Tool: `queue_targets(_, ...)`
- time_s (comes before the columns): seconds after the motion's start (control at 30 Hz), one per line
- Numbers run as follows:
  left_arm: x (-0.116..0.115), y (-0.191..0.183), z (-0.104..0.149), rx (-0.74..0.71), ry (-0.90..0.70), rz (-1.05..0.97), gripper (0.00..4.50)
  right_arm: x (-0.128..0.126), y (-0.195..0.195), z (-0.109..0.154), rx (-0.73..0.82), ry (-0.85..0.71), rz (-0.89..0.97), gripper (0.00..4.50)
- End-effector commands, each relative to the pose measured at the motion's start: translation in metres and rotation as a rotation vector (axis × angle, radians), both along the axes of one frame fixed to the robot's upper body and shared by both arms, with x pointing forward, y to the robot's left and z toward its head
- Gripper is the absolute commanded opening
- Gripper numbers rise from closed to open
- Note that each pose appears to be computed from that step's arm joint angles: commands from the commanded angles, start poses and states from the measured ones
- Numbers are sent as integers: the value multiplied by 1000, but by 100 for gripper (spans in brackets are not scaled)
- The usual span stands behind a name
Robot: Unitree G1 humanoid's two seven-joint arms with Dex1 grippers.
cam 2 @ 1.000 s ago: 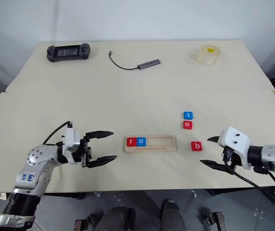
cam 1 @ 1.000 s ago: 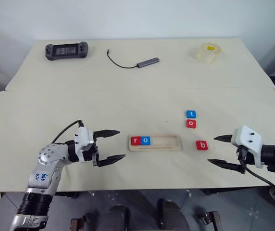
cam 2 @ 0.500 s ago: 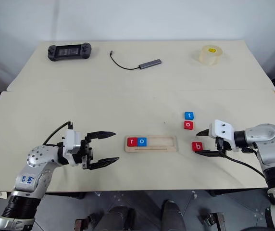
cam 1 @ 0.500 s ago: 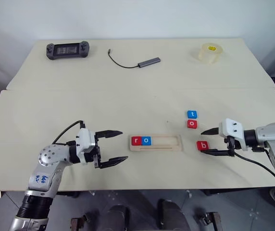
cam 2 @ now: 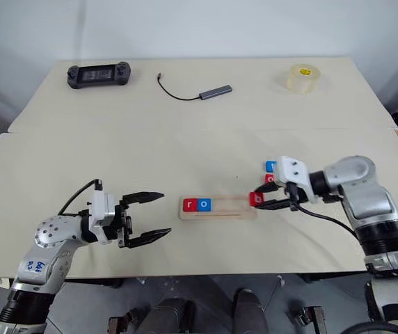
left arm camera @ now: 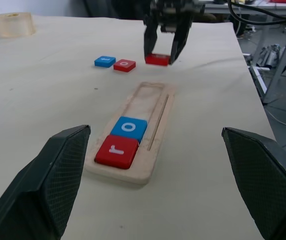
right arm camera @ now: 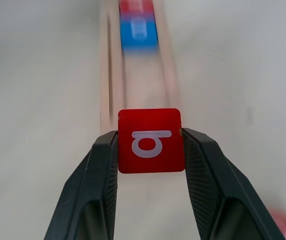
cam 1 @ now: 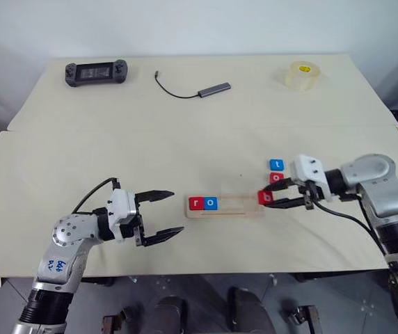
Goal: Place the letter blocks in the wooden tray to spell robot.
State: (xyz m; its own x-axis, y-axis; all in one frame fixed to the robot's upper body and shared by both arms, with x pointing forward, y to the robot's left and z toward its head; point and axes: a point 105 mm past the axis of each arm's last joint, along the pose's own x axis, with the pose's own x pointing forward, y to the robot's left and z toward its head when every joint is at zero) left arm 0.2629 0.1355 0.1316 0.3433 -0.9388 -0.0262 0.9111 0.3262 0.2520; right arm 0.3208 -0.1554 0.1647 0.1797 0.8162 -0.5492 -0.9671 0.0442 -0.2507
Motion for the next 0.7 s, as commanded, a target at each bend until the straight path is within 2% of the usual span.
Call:
queue_targets(0.03, -2, 1, 7, -1, -47, 19, 450, 0, 28, 0, -13, 24, 5, 147)
queue_targets(0.2, -4, -2, 6, -8, -45, 35, 450, 5, 56, -12, -28, 27, 6, 147)
queue_targets(0.57, -11, 4, 6, -5, -42, 84, 450, 9, 63, -22, -60, 33, 24, 147)
queue_targets(0.7, -12, 4, 6, -5, -42, 93, 450, 1, 68, -18, -30, 65, 51, 285)
